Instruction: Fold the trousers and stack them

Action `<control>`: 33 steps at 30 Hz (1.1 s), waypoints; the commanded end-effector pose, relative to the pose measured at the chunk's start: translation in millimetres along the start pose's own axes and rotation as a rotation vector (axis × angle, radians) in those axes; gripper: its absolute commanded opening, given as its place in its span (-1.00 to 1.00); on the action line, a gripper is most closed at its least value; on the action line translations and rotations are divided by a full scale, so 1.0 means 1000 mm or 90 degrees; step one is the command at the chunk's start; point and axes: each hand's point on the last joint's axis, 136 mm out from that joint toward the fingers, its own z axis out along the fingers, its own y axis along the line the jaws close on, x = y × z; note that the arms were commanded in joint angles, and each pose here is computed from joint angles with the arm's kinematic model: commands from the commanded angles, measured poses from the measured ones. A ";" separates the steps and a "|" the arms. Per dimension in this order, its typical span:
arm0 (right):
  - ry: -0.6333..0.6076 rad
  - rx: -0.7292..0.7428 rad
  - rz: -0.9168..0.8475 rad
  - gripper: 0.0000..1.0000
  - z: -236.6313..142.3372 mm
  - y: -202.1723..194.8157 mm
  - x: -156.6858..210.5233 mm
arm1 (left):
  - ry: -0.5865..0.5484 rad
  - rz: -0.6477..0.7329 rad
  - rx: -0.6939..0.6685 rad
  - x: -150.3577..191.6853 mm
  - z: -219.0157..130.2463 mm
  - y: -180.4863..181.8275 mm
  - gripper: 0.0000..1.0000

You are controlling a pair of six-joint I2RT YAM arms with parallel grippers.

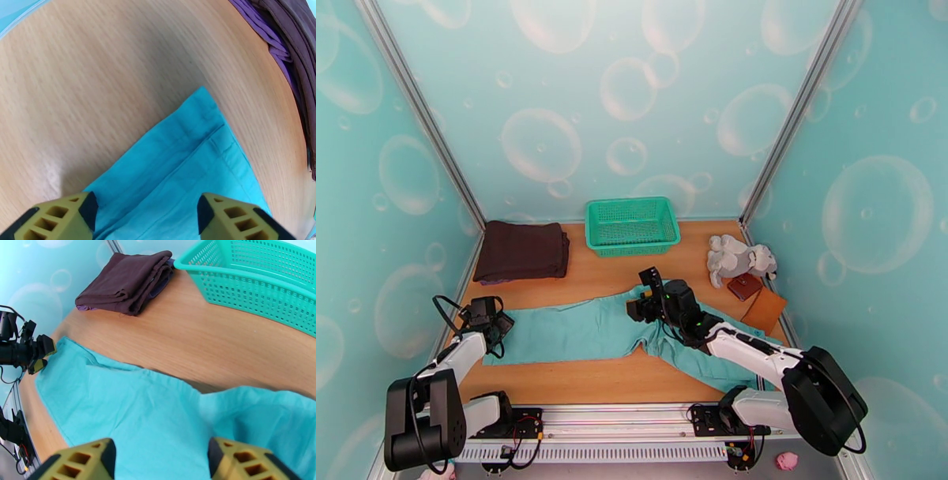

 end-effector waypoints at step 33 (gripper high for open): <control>-0.036 -0.068 0.061 0.31 -0.013 -0.009 -0.005 | 0.200 0.244 -0.102 -0.003 0.016 -0.029 0.39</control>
